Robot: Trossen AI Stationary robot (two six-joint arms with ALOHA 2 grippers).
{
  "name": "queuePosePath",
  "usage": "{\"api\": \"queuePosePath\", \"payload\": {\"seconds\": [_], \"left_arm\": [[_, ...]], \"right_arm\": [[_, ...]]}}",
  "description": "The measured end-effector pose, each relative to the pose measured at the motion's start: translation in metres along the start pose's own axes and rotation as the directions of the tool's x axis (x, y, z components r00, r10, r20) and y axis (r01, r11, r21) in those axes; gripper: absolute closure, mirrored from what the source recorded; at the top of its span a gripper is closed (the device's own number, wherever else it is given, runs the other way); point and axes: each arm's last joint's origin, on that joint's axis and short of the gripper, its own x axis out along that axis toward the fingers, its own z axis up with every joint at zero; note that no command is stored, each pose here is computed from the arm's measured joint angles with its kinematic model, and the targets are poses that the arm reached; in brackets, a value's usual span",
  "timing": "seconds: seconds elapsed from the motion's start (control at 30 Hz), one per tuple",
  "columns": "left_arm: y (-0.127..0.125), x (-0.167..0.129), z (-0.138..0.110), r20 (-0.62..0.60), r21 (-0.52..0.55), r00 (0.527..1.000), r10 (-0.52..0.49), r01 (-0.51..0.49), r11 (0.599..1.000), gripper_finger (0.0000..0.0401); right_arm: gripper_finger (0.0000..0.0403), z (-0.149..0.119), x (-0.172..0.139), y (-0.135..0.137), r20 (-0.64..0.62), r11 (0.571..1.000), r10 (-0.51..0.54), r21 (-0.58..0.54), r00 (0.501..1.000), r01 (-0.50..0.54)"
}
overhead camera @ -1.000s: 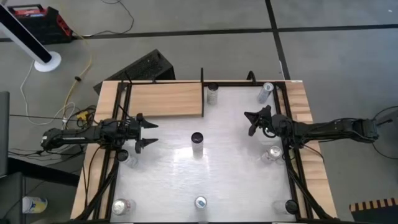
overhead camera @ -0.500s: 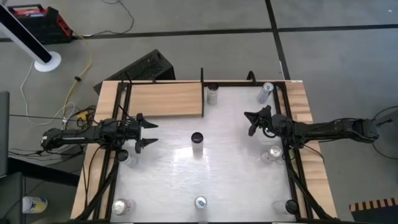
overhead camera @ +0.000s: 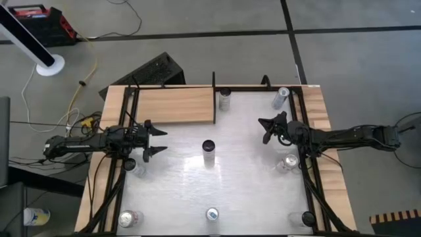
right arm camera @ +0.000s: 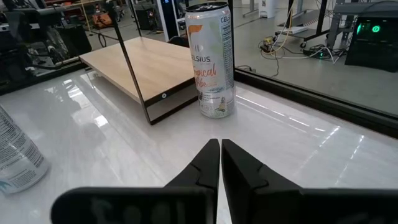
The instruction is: Place canned beverage on shelf
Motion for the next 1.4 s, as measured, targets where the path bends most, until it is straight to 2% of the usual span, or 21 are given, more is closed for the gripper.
{"api": "queuePosePath", "payload": {"seconds": [0.27,0.37,0.47,0.6,0.77,0.9,1.03,1.2,1.33,1.4], "left_arm": [[0.001,0.0,0.002,0.02,-0.009,0.999,0.041,-0.041,0.999,0.0083],[0.001,0.0,0.002,0.028,-0.033,0.999,0.041,-0.04,0.999,0.0083],[0.002,0.0,0.005,0.064,-0.052,0.995,0.081,-0.077,0.996,0.0083],[0.005,-0.001,0.011,0.135,-0.077,0.97,0.2,-0.19,0.979,0.0083],[0.008,-0.003,0.015,0.178,-0.199,0.927,0.329,-0.293,0.935,0.0083],[0.008,-0.004,0.021,0.239,-0.253,0.912,0.335,-0.275,0.928,0.0083],[0.009,-0.007,0.029,0.318,-0.315,0.866,0.386,-0.287,0.905,0.0083],[0.009,-0.008,0.031,0.336,-0.329,0.848,0.409,-0.301,0.895,0.0083],[0.011,-0.008,0.032,0.341,-0.338,0.837,0.428,-0.316,0.886,0.0083],[0.011,-0.008,0.032,0.349,-0.312,0.849,0.397,-0.294,0.903,0.0083]], "right_arm": [[0.0359,0.008,0.001,0.003,0.025,1.0,0.012,0.015,1.0,-0.013],[0.0359,0.022,0.002,0.009,0.065,0.997,0.076,0.01,0.995,-0.077],[0.0359,0.039,0.002,0.016,0.1,0.983,0.173,-0.077,0.98,-0.165],[0.0359,0.061,0.001,0.024,0.163,0.949,0.268,-0.212,0.95,-0.231],[0.0359,0.078,-0.001,0.031,0.194,0.891,0.36,-0.36,0.912,-0.275],[0.0359,0.083,-0.002,0.033,0.206,0.885,0.394,-0.35,0.896,-0.308],[0.0359,0.085,-0.002,0.034,0.211,0.889,0.395,-0.332,0.894,-0.314],[0.0359,0.087,-0.003,0.034,0.236,0.889,0.402,-0.333,0.885,-0.315],[0.0358,0.091,-0.004,0.04,0.281,0.877,0.441,-0.335,0.853,-0.343],[0.0354,0.093,-0.004,0.044,0.309,0.869,0.46,-0.348,0.832,-0.351]]}}
